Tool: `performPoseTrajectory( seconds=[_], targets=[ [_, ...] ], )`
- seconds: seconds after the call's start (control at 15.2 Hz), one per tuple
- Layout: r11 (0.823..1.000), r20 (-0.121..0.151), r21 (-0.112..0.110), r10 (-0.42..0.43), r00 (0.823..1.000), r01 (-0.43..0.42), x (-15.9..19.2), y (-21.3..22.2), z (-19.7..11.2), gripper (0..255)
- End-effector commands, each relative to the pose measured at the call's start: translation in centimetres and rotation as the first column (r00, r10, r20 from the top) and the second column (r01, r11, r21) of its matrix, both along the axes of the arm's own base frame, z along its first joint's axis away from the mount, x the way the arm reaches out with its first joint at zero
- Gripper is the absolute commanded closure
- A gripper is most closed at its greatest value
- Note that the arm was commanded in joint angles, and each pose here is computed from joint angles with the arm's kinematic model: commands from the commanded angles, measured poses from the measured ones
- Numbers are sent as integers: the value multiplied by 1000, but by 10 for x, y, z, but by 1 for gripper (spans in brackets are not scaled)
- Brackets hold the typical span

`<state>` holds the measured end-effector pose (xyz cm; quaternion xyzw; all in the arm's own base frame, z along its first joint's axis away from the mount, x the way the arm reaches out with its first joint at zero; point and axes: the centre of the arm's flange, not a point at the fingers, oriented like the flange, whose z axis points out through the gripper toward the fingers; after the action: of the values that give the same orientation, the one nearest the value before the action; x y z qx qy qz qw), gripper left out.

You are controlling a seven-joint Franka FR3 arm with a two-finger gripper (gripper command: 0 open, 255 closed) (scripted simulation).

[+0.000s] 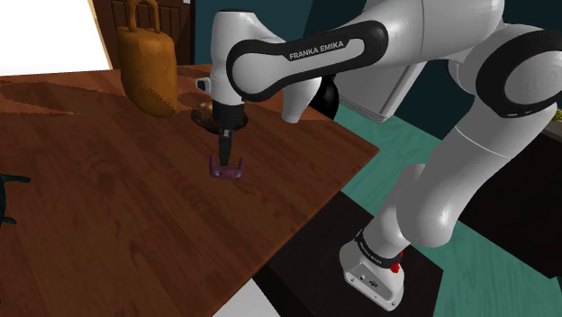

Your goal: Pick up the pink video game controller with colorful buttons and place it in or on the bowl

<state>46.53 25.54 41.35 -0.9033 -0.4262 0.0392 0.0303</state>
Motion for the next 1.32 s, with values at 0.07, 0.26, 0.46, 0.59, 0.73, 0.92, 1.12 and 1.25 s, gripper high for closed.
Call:
performPoseTrajectory(
  seconds=[0.07, 0.26, 0.46, 0.59, 0.73, 0.92, 1.12, 1.25],
  targets=[
    [999, -4, 25, -28, 1000, 28, -10, 14, 2, 0],
    [999, -4, 25, -28, 1000, 28, -12, 15, -14, 0],
    [999, -4, 25, -28, 1000, 28, -14, 16, -30, 0],
    [999, -4, 25, -28, 1000, 28, -14, 16, -33, 0],
    [999, -4, 25, -28, 1000, 28, -14, 16, -33, 0],
    [999, -4, 25, -28, 1000, 28, -14, 16, -33, 0],
    [999, -4, 25, -28, 1000, 28, -14, 16, -32, 255],
    [999, -4, 25, -28, 1000, 28, -14, 16, -33, 255]
  ],
)
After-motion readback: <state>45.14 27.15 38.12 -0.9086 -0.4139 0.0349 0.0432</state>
